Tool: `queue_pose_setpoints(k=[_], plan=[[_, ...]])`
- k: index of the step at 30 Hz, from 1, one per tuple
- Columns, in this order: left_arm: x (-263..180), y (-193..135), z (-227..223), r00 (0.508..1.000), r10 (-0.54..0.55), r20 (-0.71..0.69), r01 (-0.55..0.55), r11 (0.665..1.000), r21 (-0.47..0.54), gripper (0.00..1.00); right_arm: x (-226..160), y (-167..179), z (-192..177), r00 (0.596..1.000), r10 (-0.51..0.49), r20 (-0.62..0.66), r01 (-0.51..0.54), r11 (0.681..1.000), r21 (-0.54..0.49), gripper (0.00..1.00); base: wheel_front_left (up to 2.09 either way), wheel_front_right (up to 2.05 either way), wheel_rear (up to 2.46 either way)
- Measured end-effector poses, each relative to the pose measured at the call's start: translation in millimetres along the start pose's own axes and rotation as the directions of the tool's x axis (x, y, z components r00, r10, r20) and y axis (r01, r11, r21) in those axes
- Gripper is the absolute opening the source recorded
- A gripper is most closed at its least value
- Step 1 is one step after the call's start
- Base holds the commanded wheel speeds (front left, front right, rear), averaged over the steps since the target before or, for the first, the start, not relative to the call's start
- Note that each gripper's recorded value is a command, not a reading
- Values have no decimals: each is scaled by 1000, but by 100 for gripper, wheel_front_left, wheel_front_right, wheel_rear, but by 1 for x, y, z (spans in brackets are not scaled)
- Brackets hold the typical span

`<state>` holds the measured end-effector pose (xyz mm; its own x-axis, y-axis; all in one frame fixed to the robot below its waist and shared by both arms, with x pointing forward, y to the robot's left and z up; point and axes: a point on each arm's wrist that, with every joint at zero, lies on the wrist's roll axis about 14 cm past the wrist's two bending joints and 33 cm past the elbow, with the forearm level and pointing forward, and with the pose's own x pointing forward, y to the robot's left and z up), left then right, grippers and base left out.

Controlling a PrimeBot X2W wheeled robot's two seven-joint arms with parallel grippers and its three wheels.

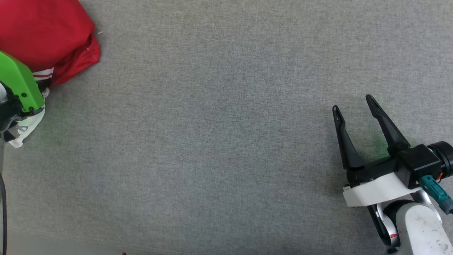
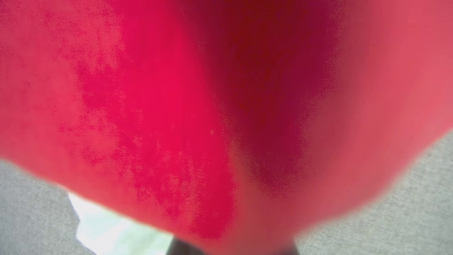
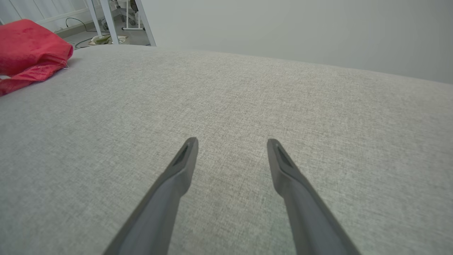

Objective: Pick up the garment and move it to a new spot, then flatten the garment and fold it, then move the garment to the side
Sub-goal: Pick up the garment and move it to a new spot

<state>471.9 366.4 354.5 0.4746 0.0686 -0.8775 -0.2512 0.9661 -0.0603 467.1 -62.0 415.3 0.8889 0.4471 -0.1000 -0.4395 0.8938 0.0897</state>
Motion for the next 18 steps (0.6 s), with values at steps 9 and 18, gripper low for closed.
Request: queue_pose_setpoints(k=[9,18], plan=[[-30,-6,28,972,-32,232,30,999,14,0,-3,7,18,999,4,42,-3,1000,-10,100,0,0,0],[-144,-23,110,723,-119,681,-21,981,194,0,-26,15,52,991,-31,127,31,1000,4,100,0,0,0]])
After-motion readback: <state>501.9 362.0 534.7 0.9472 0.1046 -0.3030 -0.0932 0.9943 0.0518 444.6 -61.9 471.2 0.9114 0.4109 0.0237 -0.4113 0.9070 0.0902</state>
